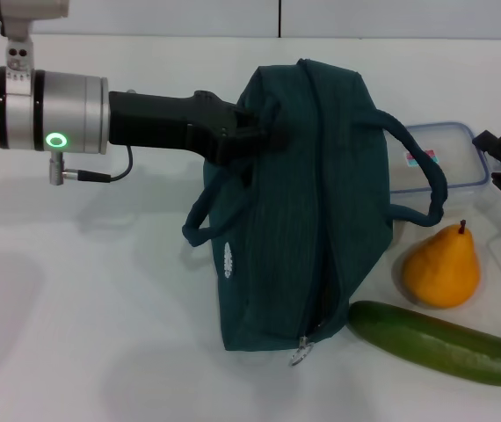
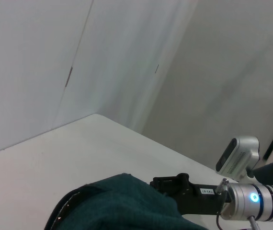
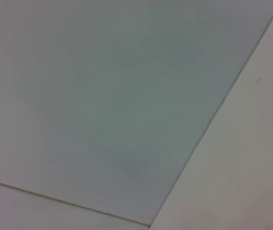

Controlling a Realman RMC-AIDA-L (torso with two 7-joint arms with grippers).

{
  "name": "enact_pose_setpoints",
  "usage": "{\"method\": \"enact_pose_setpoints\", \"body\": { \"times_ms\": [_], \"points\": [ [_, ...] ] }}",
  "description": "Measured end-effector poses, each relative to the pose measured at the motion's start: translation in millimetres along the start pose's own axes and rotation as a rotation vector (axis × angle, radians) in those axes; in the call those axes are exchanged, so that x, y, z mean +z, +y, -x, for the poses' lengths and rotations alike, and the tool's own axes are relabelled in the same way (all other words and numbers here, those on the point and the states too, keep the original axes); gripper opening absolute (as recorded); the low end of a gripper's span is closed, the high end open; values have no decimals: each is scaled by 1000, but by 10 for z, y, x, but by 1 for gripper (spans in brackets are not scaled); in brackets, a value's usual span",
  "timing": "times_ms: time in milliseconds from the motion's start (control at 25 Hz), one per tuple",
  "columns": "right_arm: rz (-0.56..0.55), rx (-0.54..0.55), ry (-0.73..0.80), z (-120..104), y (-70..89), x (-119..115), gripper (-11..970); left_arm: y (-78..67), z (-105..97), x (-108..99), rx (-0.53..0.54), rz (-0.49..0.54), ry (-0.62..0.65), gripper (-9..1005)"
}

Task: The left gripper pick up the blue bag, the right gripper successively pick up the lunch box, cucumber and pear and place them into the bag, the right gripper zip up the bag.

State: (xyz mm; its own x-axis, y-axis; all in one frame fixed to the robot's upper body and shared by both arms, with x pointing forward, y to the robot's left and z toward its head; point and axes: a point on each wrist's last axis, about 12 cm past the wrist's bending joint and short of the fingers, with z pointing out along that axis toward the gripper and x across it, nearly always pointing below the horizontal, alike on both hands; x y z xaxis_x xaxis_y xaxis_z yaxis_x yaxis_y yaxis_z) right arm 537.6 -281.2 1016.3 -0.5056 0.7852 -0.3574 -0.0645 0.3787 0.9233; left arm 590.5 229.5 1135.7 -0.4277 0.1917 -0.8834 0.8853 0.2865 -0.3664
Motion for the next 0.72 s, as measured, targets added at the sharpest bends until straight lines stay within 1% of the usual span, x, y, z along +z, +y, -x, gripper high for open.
{"method": "enact_pose_setpoints", "body": {
  "times_ms": [480, 720],
  "points": [
    [-1, -3, 8, 3, 17, 38, 291, -1, -34, -20, 5, 5, 0, 79],
    [2, -11, 3, 1, 9, 14, 271, -4, -45, -20, 5, 5, -1, 79]
  ]
}}
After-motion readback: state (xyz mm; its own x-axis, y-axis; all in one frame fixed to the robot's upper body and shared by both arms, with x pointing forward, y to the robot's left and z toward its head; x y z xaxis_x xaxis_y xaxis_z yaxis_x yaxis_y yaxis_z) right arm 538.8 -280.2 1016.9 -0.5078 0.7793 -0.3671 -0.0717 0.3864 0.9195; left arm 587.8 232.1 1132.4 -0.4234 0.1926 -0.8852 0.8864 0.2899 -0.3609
